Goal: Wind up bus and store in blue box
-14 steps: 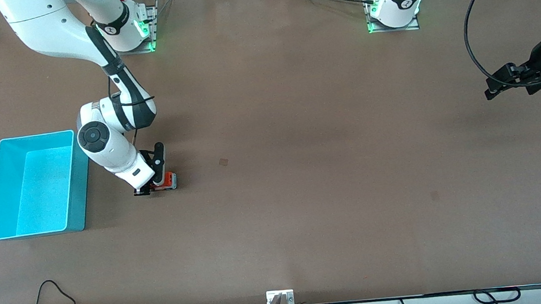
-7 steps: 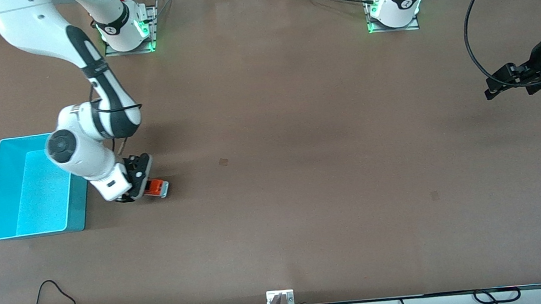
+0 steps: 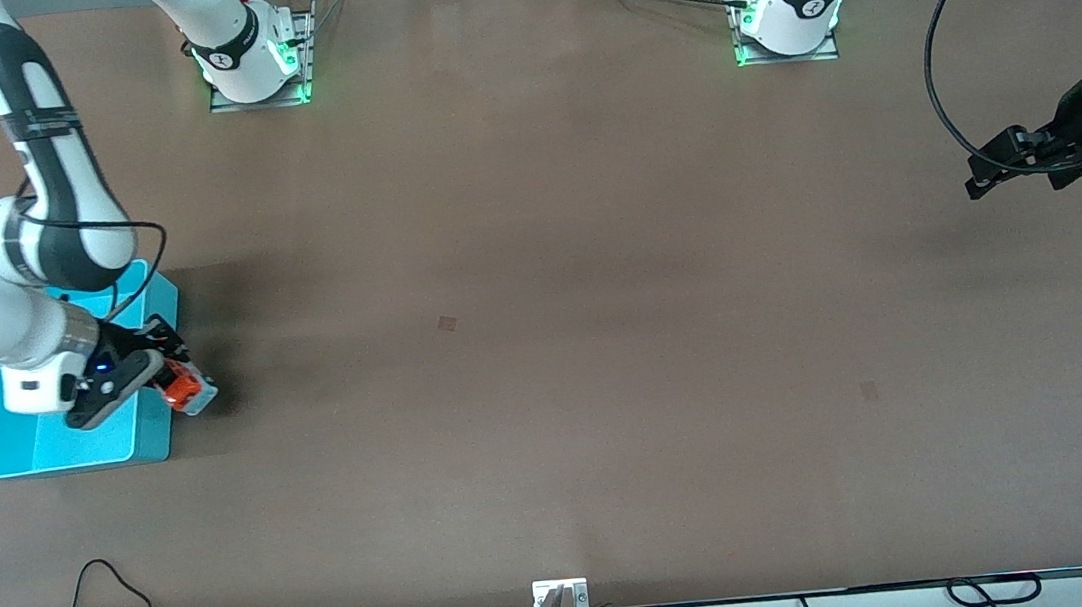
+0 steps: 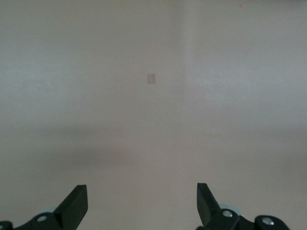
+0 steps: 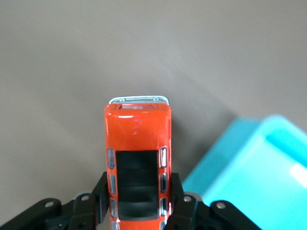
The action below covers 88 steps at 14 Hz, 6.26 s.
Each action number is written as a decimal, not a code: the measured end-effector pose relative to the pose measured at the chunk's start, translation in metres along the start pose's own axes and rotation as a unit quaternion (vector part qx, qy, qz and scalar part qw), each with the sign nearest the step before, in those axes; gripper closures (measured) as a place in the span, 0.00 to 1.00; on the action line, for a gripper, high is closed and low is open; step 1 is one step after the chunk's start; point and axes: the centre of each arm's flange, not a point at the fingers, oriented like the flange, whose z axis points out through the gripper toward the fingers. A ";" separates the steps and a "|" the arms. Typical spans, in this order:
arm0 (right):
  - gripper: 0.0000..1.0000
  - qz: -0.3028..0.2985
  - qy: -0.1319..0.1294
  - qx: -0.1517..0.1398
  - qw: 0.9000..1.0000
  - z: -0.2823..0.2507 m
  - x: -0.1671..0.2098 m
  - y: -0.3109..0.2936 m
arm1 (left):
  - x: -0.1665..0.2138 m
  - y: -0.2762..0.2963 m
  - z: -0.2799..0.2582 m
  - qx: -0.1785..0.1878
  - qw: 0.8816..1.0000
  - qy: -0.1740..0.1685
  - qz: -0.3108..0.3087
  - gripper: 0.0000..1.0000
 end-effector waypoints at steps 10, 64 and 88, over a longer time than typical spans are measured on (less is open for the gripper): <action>0.48 0.238 -0.042 0.005 0.970 -0.029 -0.065 0.083 | 0.000 0.000 0.000 0.000 1.000 0.000 0.000 0.00; 0.00 0.278 -0.139 -0.011 0.950 0.096 -0.076 0.118 | 0.000 -0.003 0.000 0.001 1.000 0.000 -0.002 0.00; 0.00 0.166 -0.040 -0.024 0.985 -0.181 -0.033 -0.051 | 0.000 0.004 0.001 0.000 1.000 -0.001 0.003 0.00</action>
